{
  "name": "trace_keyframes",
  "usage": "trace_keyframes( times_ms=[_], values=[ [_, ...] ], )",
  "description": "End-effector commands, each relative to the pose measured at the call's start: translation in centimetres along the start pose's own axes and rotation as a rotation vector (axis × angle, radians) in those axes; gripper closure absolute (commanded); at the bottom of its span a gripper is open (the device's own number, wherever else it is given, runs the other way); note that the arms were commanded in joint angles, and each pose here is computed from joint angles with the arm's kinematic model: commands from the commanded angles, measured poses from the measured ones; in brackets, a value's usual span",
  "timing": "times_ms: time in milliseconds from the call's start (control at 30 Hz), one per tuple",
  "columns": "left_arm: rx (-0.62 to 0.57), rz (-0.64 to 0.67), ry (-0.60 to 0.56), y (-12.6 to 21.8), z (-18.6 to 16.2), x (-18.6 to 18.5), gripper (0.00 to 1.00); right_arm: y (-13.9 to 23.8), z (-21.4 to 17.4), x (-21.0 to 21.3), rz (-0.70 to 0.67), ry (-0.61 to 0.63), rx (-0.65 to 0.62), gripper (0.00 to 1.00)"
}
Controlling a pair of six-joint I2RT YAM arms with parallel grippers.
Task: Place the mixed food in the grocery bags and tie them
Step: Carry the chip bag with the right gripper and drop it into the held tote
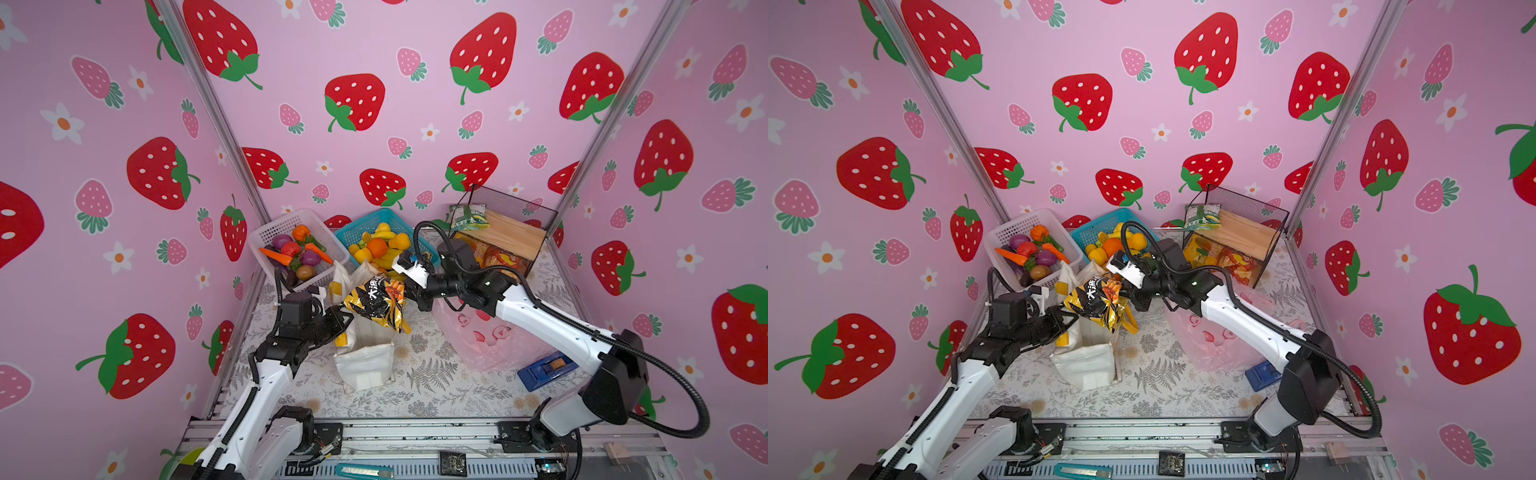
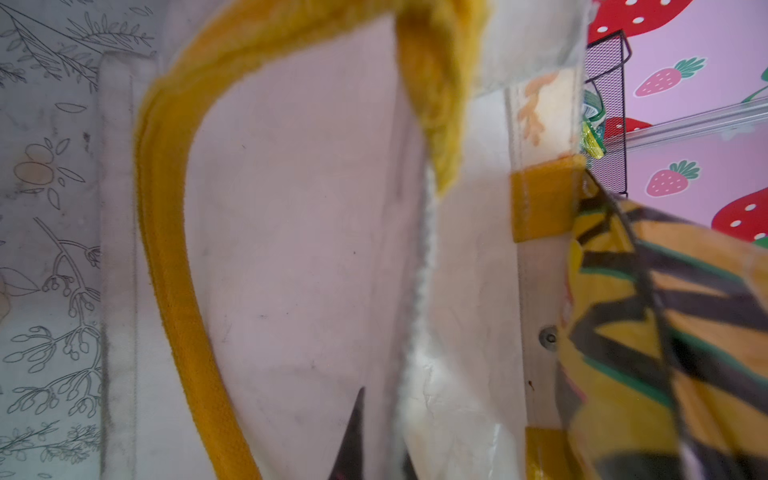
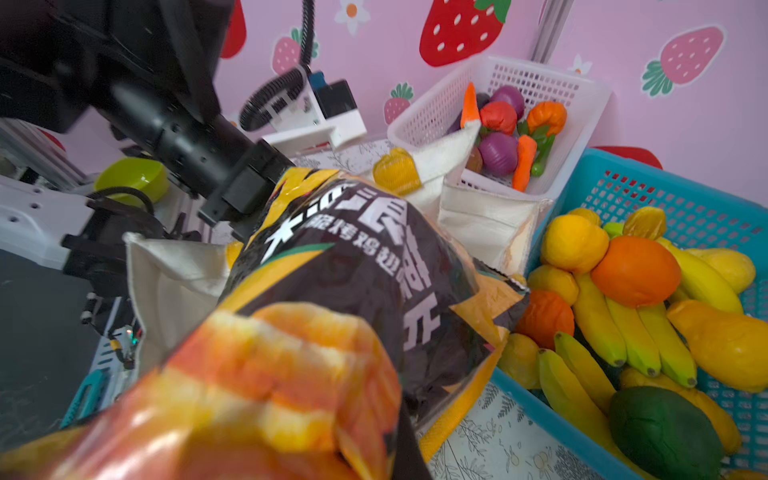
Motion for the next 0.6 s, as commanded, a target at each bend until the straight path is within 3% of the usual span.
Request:
trace_keyframes(
  times_ms=[0, 200, 333, 567],
  values=[
    [-0.024, -0.002, -0.029, 0.3, 0.2, -0.2, 1.00, -1.1, -1.7, 0.6, -0.076, 0.112, 0.184, 1.00],
    [0.007, 0.005, -0.008, 0.9, 0.0, -0.3, 0.83, -1.1, -5.5, -2.7, -0.299, 0.144, 0.435, 1.00],
    [0.016, 0.009, -0.006, 1.6, 0.2, -0.3, 0.79, -1.5, -6.0, -3.1, -0.353, 0.211, 0.539, 1.00],
    [0.010, 0.020, -0.032, 2.3, 0.5, -0.1, 0.78, -3.2, -4.8, -1.7, -0.282, 0.279, 0.502, 1.00]
  ],
)
Point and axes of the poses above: each gripper's point midway between its finger pads, its own y axis back along the fingers, its own x axis along the line the jaws close on, z = x × y, the point moved 2 cm from there along y, back along the fingers, and after that the axes turned 6 degrees about y, right-handed, at the moved point
